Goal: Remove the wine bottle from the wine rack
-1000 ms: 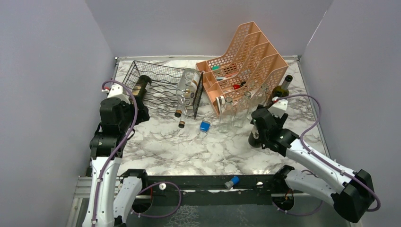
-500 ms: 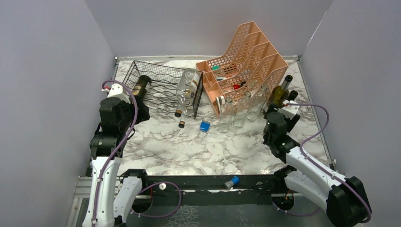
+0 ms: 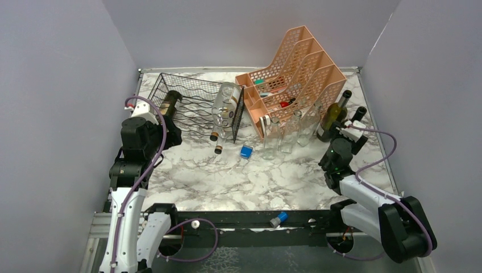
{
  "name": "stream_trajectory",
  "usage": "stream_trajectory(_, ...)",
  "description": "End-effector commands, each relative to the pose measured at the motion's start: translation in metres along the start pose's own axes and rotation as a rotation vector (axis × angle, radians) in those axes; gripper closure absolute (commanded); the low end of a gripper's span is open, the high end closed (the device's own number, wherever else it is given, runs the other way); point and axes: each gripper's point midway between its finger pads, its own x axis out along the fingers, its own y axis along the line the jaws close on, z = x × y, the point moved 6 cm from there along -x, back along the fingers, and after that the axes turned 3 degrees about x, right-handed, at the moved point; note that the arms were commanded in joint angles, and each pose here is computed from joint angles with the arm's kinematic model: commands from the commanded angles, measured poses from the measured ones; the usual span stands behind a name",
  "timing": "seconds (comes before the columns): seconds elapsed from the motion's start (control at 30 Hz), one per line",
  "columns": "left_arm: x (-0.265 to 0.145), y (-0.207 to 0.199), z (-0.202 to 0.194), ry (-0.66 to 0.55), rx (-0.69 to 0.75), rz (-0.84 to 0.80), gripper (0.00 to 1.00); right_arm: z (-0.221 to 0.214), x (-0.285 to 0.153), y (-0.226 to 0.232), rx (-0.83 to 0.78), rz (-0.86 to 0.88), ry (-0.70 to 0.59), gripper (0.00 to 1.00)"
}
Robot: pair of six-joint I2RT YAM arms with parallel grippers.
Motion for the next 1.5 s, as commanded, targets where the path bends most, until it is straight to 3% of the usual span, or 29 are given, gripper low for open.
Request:
stream_trajectory(0.0,0.001,-0.005,0.0,-0.014,-0.004,-0.043,0.2,0.025,0.006,0.009,0.183,0.028,-0.063,0.43)
stream_trajectory(0.17,-0.001,-0.006,0.001,-0.017,-0.003,-0.046,0.2,0.008,0.011,0.01,0.179,0.008,0.031,0.42)
stream_trajectory(0.37,-0.002,-0.006,0.001,-0.025,-0.003,-0.046,0.2,0.005,0.008,0.007,0.152,0.022,0.032,0.4)
stream_trajectory(0.73,-0.001,-0.005,0.002,-0.026,0.004,-0.037,0.2,0.003,0.003,0.006,0.082,0.039,0.131,0.0)
stream_trajectory(1.07,-0.002,-0.004,0.004,-0.036,0.017,-0.035,0.2,0.013,-0.018,-0.006,0.178,-0.062,0.35,0.0)
stream_trajectory(1.47,-0.002,-0.006,0.004,-0.035,0.015,-0.051,0.2,0.026,-0.044,-0.01,0.185,-0.133,0.625,0.0)
